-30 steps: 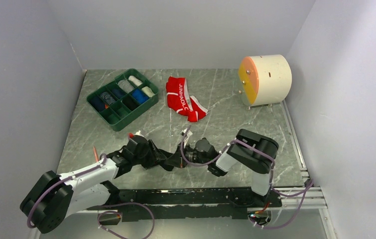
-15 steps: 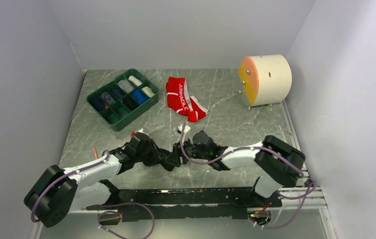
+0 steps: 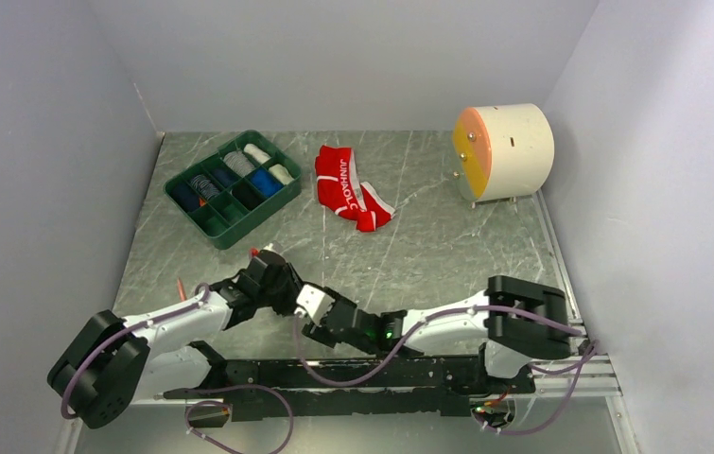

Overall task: Roll the underwear
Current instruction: Roll the underwear to the center of the board.

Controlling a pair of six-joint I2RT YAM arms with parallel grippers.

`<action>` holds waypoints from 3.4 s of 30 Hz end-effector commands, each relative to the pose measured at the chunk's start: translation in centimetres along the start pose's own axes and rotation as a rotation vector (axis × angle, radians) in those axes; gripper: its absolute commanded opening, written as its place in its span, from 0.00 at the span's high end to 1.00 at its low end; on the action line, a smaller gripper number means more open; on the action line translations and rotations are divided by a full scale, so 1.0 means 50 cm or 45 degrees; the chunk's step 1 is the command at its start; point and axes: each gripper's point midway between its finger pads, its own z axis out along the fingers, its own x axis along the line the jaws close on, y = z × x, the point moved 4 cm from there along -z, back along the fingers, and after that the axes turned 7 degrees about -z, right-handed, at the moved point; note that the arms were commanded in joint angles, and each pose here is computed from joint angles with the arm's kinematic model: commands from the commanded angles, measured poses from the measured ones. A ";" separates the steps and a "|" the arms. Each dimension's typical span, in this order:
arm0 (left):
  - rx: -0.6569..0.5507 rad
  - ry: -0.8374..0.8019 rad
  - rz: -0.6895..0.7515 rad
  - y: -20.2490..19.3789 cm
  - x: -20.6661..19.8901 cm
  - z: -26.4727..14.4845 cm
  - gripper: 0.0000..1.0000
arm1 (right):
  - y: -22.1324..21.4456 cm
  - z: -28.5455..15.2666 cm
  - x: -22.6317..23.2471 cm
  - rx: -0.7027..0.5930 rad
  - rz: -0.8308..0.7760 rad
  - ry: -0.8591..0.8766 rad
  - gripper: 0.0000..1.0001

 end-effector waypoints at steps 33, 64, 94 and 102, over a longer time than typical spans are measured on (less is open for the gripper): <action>-0.024 0.017 -0.038 0.002 0.034 -0.025 0.24 | -0.072 0.040 0.034 -0.001 0.780 0.369 0.95; -0.034 0.199 0.001 0.014 0.060 -0.001 0.70 | -0.006 0.023 -0.073 0.130 0.333 -0.201 0.40; 0.031 0.160 -0.005 0.003 0.053 0.005 0.40 | -0.043 0.068 0.006 0.124 0.632 0.016 0.84; 0.083 0.099 -0.013 -0.006 0.045 0.011 0.28 | -0.091 0.058 0.022 0.094 0.983 0.252 0.84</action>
